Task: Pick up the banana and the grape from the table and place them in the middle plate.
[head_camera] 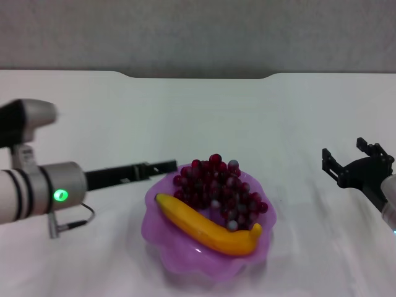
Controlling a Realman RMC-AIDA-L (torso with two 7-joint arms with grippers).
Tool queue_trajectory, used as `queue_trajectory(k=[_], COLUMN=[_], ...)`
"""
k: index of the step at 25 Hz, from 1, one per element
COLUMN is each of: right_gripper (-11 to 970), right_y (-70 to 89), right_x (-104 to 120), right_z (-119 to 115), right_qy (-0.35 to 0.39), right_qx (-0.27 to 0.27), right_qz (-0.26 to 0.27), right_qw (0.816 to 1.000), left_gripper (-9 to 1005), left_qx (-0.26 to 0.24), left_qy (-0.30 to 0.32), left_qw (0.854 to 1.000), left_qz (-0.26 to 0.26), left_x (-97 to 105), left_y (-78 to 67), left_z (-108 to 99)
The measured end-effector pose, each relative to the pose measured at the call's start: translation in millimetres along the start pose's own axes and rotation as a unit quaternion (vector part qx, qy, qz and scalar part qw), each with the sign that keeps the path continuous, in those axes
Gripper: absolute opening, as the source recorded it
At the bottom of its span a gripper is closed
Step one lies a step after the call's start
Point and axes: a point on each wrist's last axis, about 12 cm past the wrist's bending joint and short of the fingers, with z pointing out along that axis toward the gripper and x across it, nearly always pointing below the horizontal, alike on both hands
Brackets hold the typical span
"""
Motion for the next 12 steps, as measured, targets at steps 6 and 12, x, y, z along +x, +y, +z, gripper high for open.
queue_trajectory(k=[6,12], right_gripper=[798,798], right_y=[0.4,1.0], right_x=[0,-4], right_z=[0,0], right_qy=[-0.001,-0.014], right_qx=[-0.002,-0.002], right_qz=[-0.002,0.0], right_qw=[1.0,1.0], left_gripper=[892,884], left_qx=[-0.035,-0.112], left_qy=[-0.112,-0.195], left_qw=[0.992,0.966], left_qz=[0.053,0.125], left_x=[-9,9], left_y=[20.7,63.0], left_z=[-44,-58])
